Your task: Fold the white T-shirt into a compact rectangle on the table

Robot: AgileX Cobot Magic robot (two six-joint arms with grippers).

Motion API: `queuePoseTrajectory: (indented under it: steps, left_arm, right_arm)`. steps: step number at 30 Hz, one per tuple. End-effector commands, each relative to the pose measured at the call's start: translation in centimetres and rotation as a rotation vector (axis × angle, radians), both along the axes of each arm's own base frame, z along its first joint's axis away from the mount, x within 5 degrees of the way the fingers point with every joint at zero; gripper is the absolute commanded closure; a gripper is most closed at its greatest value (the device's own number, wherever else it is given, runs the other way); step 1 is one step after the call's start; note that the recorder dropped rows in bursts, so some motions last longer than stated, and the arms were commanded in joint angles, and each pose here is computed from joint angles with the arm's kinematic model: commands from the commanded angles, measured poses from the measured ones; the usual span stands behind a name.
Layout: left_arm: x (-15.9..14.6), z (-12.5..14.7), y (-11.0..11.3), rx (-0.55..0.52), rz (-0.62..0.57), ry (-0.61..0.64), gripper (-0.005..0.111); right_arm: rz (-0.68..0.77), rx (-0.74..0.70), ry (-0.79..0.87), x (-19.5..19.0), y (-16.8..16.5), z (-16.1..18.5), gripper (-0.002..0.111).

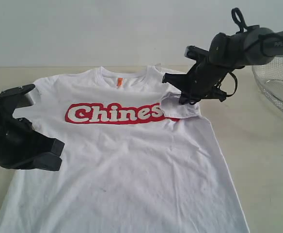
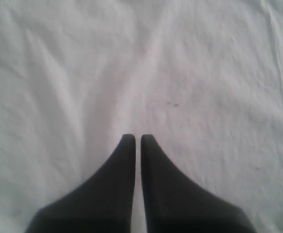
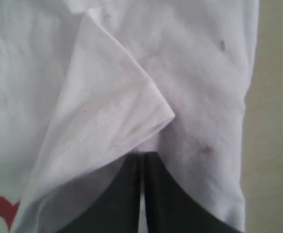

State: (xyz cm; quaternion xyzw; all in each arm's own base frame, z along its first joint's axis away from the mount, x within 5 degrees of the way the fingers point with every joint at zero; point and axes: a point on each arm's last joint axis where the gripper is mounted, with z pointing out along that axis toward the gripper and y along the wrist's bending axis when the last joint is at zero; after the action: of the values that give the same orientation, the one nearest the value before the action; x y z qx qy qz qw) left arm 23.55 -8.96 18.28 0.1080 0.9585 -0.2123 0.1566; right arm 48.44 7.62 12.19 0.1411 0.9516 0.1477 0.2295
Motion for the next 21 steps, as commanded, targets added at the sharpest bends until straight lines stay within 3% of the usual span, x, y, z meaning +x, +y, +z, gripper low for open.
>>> queuePoseTrajectory:
  steps: [1,6,15,21]
  left_arm:
    - [0.1,0.3,-0.1,-0.006,0.005,-0.018,0.102]
    - [0.2,0.3,-0.1,-0.006,0.006,-0.019,0.102]
    - [0.3,0.3,0.0,-0.002,0.013,-0.031,0.102]
    - [0.3,0.3,0.0,-0.002,0.013,-0.031,0.102]
  right_arm:
    - [-0.061,0.037,-0.081,0.7,0.3,0.5,0.109]
    - [-0.061,0.077,-0.16,1.1,2.4,1.2,0.109]
    - [0.082,0.048,-0.204,1.8,4.5,3.7,0.109]
    - [0.068,0.022,-0.147,2.0,1.1,3.6,0.109]
